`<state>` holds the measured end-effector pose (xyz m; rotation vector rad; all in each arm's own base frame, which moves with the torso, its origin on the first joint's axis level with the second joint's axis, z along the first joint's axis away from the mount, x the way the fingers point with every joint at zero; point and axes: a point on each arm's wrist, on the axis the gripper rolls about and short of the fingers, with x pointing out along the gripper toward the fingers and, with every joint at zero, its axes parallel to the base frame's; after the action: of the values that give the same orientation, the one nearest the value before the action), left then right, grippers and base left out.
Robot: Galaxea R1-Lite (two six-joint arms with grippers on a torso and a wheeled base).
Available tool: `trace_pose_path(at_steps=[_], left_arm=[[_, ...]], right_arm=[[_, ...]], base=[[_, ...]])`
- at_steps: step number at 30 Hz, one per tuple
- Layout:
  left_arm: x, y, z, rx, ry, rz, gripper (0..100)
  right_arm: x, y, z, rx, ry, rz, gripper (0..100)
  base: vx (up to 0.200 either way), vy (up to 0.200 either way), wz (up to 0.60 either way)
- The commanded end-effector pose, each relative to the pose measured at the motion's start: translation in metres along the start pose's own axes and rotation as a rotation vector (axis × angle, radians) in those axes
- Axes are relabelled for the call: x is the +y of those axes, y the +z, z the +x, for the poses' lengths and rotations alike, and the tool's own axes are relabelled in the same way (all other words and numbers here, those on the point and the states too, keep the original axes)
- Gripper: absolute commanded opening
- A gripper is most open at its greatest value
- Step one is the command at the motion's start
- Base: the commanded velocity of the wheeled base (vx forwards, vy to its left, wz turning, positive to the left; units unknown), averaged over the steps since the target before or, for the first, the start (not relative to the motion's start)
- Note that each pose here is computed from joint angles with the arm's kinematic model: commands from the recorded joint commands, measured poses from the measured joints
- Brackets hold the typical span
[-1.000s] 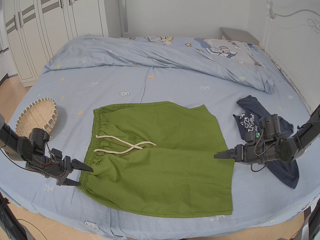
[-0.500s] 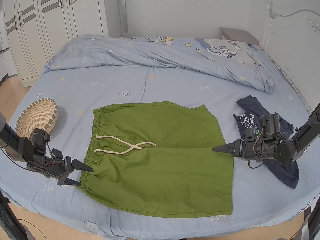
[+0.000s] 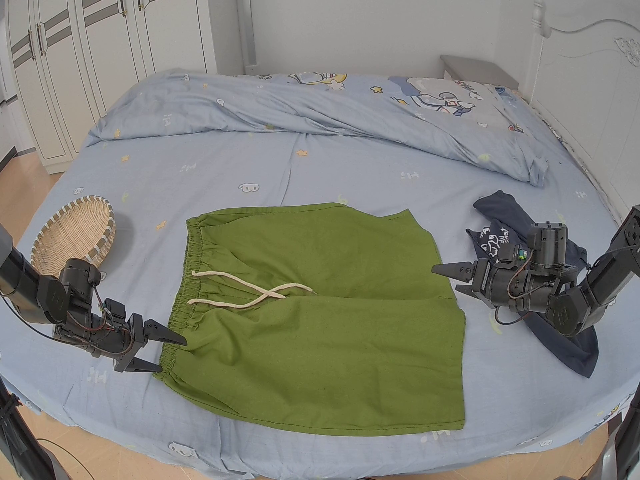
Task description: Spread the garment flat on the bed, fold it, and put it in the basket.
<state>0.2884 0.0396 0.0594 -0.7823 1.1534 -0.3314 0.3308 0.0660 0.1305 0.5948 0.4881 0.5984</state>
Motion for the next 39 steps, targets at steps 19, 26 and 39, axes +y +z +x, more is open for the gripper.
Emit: trace_pose_path(at_steps=[19, 26, 39], left_arm=[[0.0, -0.001, 0.001, 0.004, 0.001, -0.001, 100], [0.0, -0.003, 0.0, 0.008, 0.002, -0.001, 100], [0.0, -0.003, 0.0, 0.008, 0.004, -0.001, 100]], right_arm=[[0.025, -0.034, 0.01, 0.123, 0.031, 0.004, 100], [-0.009, -0.041, 0.039, 0.113, -0.12, 0.039, 100], [-0.011, -0.024, 0.03, 0.128, -0.194, 0.077, 100]], base=[[0.0, 0.0, 0.0], [0.0, 0.0, 0.0], [0.0, 0.0, 0.0]])
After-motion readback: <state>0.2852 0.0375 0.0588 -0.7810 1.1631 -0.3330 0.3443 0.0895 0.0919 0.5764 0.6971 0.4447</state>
